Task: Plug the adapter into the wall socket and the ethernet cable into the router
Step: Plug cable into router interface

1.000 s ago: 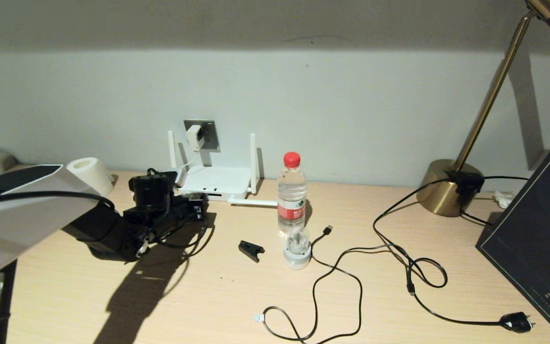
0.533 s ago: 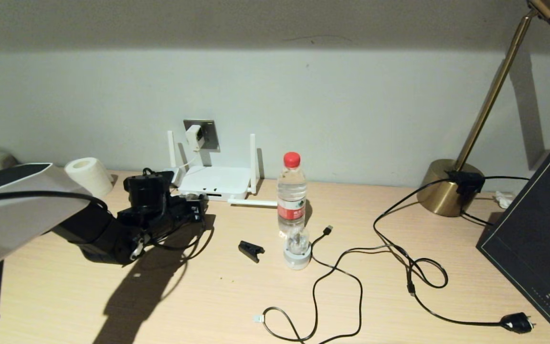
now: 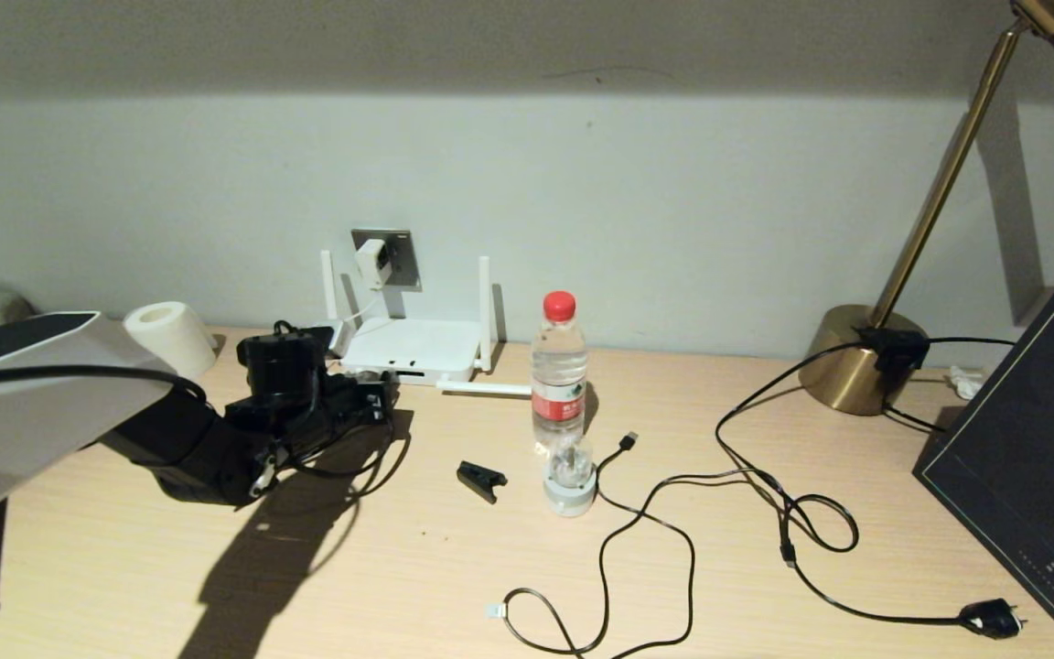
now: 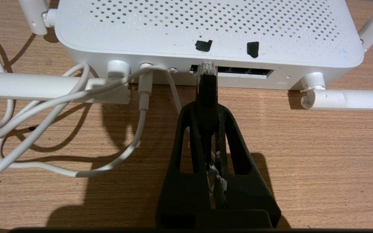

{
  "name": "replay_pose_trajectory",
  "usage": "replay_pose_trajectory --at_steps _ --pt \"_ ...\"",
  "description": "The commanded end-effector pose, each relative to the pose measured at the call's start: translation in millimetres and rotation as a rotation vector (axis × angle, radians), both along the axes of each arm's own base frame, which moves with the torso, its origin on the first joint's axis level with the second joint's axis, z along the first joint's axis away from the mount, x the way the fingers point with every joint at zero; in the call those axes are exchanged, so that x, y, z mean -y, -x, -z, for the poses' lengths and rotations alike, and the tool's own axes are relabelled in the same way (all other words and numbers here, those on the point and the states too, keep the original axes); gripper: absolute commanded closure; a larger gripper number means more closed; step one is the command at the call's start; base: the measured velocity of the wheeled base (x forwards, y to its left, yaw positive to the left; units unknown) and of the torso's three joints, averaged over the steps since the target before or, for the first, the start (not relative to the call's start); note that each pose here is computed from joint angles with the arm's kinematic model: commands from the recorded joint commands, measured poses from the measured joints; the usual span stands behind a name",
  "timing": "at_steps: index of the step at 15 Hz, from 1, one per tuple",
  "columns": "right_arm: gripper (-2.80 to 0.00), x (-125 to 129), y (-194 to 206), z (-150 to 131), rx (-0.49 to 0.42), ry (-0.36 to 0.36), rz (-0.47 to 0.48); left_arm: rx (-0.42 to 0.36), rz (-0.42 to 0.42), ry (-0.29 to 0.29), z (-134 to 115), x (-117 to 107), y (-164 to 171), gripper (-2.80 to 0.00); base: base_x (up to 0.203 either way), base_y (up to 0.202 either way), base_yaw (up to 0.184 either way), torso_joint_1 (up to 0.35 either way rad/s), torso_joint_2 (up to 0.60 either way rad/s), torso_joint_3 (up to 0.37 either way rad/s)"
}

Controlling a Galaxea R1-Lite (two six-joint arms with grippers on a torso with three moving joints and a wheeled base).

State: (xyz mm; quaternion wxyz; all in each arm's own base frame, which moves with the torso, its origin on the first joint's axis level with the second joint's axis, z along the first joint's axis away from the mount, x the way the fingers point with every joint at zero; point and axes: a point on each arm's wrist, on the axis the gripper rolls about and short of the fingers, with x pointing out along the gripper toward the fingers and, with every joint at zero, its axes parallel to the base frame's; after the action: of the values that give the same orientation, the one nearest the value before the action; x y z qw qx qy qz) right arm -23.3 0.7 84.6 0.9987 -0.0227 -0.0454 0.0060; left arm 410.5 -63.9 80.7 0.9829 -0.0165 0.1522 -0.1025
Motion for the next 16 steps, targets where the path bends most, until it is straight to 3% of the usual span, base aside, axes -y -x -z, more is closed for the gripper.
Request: replay_pose_trajectory --at_steps 1,16 --pt "0.0 0.0 -2.8 9.3 -0.034 0.0 -0.001 0.008 -0.002 0.002 -0.1 -0.6 -1.9 0.0 0.0 0.0 0.0 0.0 0.0 0.0" --pt "0.0 0.0 -2.8 9.2 -0.034 0.0 0.0 0.011 -0.003 0.002 0.3 -0.6 -6.2 0.0 0.0 0.0 0.0 0.0 0.0 0.0"
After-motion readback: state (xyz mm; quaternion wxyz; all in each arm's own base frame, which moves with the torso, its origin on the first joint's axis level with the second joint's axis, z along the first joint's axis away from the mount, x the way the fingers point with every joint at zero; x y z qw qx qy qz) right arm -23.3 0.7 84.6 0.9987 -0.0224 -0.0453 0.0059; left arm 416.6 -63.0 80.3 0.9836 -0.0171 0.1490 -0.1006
